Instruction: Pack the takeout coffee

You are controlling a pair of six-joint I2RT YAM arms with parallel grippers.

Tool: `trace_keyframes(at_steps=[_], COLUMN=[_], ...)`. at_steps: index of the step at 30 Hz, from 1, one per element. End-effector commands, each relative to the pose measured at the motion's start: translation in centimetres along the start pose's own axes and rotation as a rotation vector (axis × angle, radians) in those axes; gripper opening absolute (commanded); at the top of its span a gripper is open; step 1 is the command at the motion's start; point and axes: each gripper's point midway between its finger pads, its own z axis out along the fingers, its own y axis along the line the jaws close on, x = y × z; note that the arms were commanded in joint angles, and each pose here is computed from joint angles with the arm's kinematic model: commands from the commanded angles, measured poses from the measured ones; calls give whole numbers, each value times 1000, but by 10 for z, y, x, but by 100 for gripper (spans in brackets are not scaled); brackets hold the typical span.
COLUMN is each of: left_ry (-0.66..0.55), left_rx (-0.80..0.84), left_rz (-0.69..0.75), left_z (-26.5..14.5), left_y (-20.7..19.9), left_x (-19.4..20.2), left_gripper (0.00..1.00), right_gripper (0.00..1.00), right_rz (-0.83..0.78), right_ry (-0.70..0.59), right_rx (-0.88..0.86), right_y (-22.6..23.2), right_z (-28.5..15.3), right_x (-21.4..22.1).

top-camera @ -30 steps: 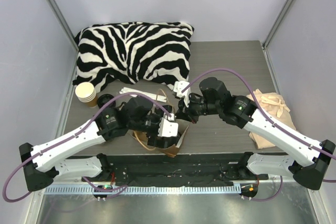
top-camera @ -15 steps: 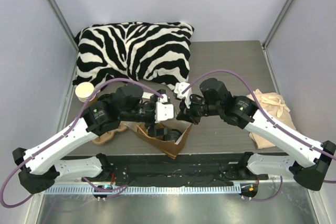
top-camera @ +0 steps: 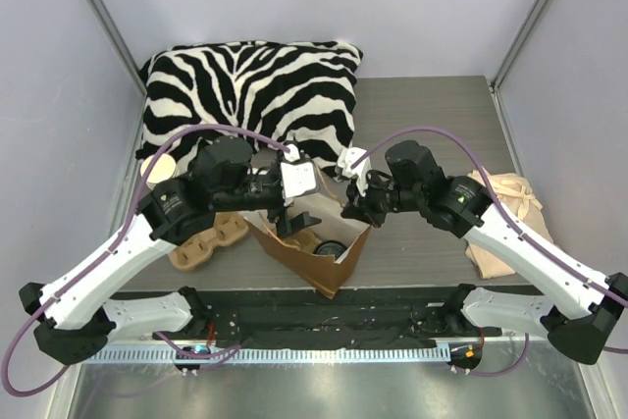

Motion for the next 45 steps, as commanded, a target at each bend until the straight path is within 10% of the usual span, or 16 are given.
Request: trace_keyframes(at_steps=[1,16,27,35,45], left_ry=[-60,-94,62,236,583], left_rx=[-43,-243,-428,-414,69], left_rz=[-26,-359,-745,-730,-415], left_z=[-10,-29,-47,-51,-36], left_y=[14,94,161,150,108], left_x=[-21,-27,69,131,225], left_gripper=[98,94,95,98,89], right_gripper=[1,1,1,2,48], right_rz=[-6,44,104,146,179], right_ry=[-20,3,13,16,27], right_rx=[14,117,237,247,239], right_y=[-2,-20,-46,-47,-48], right_z=[-13,-32,-51,-51,-52], right_x=[-7,12,22,22,13])
